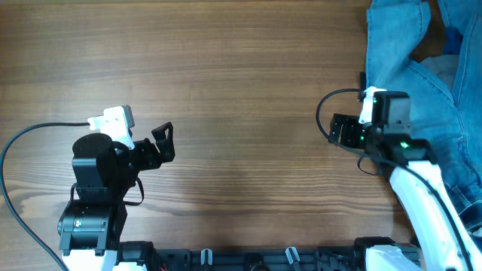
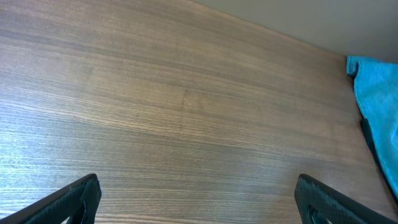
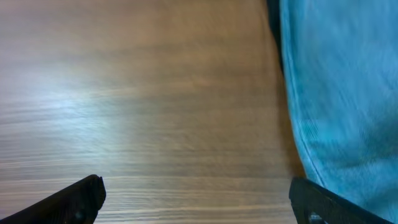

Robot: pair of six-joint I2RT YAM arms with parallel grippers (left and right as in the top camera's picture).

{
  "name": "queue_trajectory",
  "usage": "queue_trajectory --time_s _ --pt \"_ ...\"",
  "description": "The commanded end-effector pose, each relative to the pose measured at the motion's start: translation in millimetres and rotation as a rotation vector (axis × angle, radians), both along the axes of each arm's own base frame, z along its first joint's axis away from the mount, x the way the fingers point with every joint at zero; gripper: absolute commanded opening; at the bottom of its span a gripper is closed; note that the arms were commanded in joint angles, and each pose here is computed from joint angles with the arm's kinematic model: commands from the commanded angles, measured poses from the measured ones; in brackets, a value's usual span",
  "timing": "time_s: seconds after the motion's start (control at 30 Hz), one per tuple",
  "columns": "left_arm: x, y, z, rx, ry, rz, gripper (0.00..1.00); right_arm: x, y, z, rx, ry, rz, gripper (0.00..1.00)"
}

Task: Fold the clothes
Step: 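Reach the right gripper over the crumpled blue jeans and grasp them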

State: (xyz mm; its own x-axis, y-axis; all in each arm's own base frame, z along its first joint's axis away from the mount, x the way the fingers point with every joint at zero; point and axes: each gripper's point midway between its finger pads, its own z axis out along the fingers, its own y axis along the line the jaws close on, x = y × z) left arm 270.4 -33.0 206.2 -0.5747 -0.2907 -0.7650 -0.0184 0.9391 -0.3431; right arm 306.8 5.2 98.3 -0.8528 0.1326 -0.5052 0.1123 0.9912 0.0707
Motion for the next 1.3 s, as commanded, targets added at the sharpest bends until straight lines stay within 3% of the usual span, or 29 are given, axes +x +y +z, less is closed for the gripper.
queue_trajectory --time_s 0.0,0.17,0.5,0.63,0.7,0.73,1.0,1.27 --pt "1.2 -3.7 9.8 -0.016 -0.019 -0.012 1.0 -2.9 -45.3 -19.7 -0.175 0.079 -0.235 1.0" --pt "1.1 -3.7 9.8 -0.016 -0.019 -0.012 1.0 -11.3 -67.6 -48.9 -0.289 0.18 -0.338 0.98" --pt "1.1 -3.7 9.7 -0.016 -0.019 -0.012 1.0 -25.6 -100.4 -77.1 -0.376 0.282 -0.469 0.74" --pt "1.2 -3.7 9.6 -0.016 -0.019 -0.012 1.0 -29.7 -112.4 -77.0 -0.372 0.29 -0.507 0.45" --pt "1.2 -3.7 9.6 -0.016 -0.019 -0.012 1.0 -31.4 -115.9 -77.0 -0.372 0.295 -0.515 0.12" --pt "1.1 -3.7 9.5 -0.016 -0.018 -0.012 1.0 -32.2 -117.0 -77.2 -0.371 0.298 -0.519 0.04" --pt "1.2 -3.6 9.8 -0.016 -0.019 -0.012 1.0 -19.8 -101.3 -62.6 -0.292 0.28 -0.414 0.04" --pt "1.2 -3.7 9.7 -0.016 -0.019 -0.012 1.0 23.8 -69.1 35.6 -0.135 0.104 -0.219 0.04"
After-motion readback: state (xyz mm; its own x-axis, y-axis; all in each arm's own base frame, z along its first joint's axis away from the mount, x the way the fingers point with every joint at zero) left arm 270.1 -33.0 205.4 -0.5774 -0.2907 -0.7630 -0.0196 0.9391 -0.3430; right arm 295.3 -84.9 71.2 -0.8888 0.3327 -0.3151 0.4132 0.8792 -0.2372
